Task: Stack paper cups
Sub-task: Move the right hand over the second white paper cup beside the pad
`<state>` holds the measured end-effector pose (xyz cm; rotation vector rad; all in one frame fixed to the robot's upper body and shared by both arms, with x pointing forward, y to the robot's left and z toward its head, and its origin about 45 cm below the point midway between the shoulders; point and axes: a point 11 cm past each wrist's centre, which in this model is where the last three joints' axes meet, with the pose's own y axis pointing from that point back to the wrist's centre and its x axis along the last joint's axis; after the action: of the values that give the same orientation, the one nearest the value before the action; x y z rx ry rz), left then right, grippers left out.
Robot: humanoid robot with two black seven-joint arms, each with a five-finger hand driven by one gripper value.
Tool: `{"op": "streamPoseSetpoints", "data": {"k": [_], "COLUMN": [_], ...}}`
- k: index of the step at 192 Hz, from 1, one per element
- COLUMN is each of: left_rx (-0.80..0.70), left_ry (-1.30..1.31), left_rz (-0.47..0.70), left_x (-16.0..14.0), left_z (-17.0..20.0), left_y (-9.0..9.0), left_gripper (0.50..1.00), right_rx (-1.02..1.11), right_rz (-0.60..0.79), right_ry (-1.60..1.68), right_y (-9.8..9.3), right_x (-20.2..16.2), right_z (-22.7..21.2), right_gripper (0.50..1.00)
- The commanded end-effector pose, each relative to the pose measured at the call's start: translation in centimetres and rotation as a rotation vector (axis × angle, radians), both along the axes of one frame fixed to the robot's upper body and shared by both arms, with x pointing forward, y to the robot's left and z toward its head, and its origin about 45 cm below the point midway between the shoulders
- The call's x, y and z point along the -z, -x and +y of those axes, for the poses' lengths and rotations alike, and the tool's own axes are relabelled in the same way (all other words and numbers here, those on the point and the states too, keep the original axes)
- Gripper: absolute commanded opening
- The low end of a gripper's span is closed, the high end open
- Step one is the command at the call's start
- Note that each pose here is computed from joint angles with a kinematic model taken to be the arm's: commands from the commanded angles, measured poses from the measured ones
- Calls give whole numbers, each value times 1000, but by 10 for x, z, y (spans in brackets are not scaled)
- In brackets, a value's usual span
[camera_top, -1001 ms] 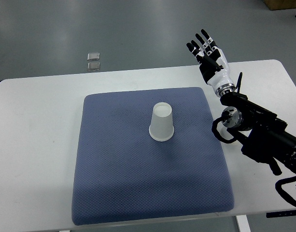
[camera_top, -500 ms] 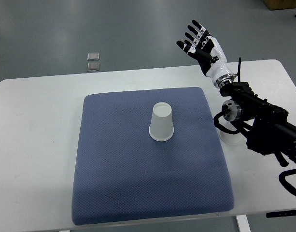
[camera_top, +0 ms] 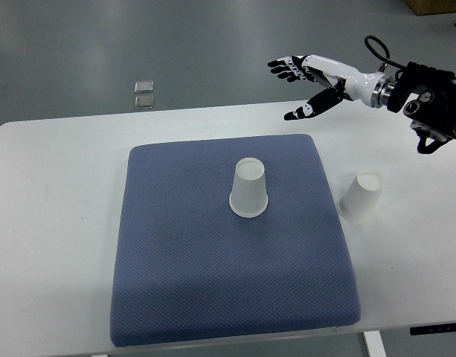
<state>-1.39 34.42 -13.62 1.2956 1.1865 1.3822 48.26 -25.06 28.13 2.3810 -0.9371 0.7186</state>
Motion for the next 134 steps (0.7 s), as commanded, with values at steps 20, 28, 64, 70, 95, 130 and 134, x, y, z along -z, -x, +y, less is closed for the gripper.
{"op": "streamPoseSetpoints", "data": {"k": [20,28,64,70,95,130,134], "left_rx": [1,0,0,1,0,0,0], "left_ry": [1,-1,-1,1,1,-1,-1], "left_rz": [0,0,0,0,1,0,1], "left_x": [0,0,0,0,0,0,0], "left_z": [0,0,0,0,0,0,0], "left_y": [0,0,0,0,0,0,0], "left_gripper": [1000,1000,1000,1000,1000,1000,1000], "right_rx": [-160,-197,-363,-377,-393,-385,-388], "right_rz": [-35,-32,0,5,-1,18,18], "right_ry": [409,496,767,789,859,869,867], "right_y": [11,16,42,45,46,51,52], "right_x": [-9,-6,4,5,0,-3,-2], "right_z": [-26,-32,-48,-50,-59,-69,-68], "right_gripper": [913,913,915,913,913,913,913]}}
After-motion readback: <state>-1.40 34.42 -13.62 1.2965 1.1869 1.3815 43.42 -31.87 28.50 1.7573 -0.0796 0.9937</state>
